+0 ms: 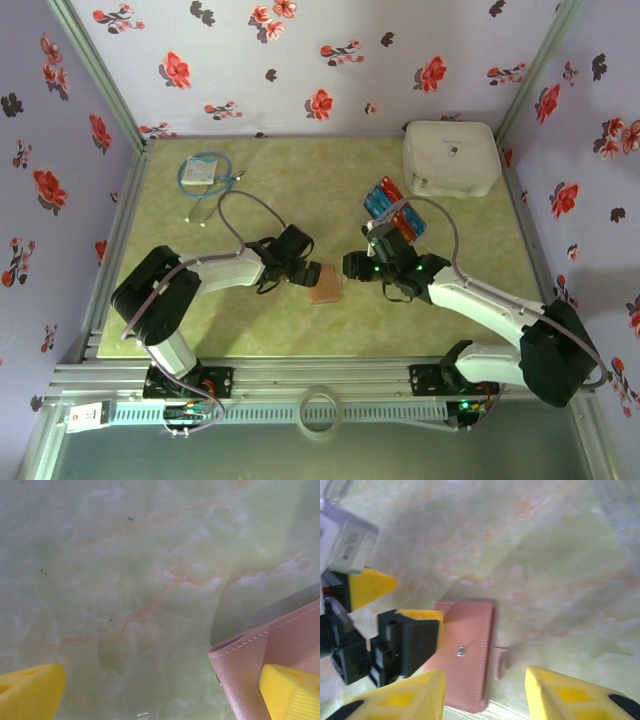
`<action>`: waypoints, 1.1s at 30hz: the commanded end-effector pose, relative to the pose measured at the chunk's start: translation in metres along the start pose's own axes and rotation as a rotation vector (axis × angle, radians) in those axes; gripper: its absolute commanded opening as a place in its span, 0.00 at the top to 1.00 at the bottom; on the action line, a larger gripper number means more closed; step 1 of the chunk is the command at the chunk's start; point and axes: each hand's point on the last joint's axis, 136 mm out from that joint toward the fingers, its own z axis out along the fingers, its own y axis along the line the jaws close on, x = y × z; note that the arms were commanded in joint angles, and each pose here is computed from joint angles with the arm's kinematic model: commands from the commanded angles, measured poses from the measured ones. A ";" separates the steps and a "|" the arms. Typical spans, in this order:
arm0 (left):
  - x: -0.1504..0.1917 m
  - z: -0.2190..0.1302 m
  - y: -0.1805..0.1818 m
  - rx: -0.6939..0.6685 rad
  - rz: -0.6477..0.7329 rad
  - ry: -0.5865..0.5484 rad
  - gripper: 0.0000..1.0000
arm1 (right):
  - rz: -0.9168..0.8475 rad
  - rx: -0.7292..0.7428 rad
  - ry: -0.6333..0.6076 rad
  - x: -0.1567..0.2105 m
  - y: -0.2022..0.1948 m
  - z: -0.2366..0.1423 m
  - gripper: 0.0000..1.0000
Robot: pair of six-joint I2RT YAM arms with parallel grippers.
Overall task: Put the credit cards into the card holder
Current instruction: Close the button on the card holder.
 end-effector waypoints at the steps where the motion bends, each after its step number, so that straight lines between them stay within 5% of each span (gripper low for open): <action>1: 0.015 0.005 0.012 -0.057 0.002 0.023 0.00 | -0.031 0.134 0.099 0.014 -0.024 -0.002 0.54; 11: 0.020 0.009 0.013 -0.059 0.003 0.028 0.00 | -0.041 0.112 0.214 0.019 -0.013 0.029 0.68; 24: 0.023 0.011 0.014 -0.059 0.002 0.029 0.00 | -0.043 0.112 0.251 0.020 -0.011 0.044 0.71; 33: 0.023 0.011 0.014 -0.059 0.005 0.029 0.00 | -0.033 0.113 0.268 0.027 -0.015 0.048 0.86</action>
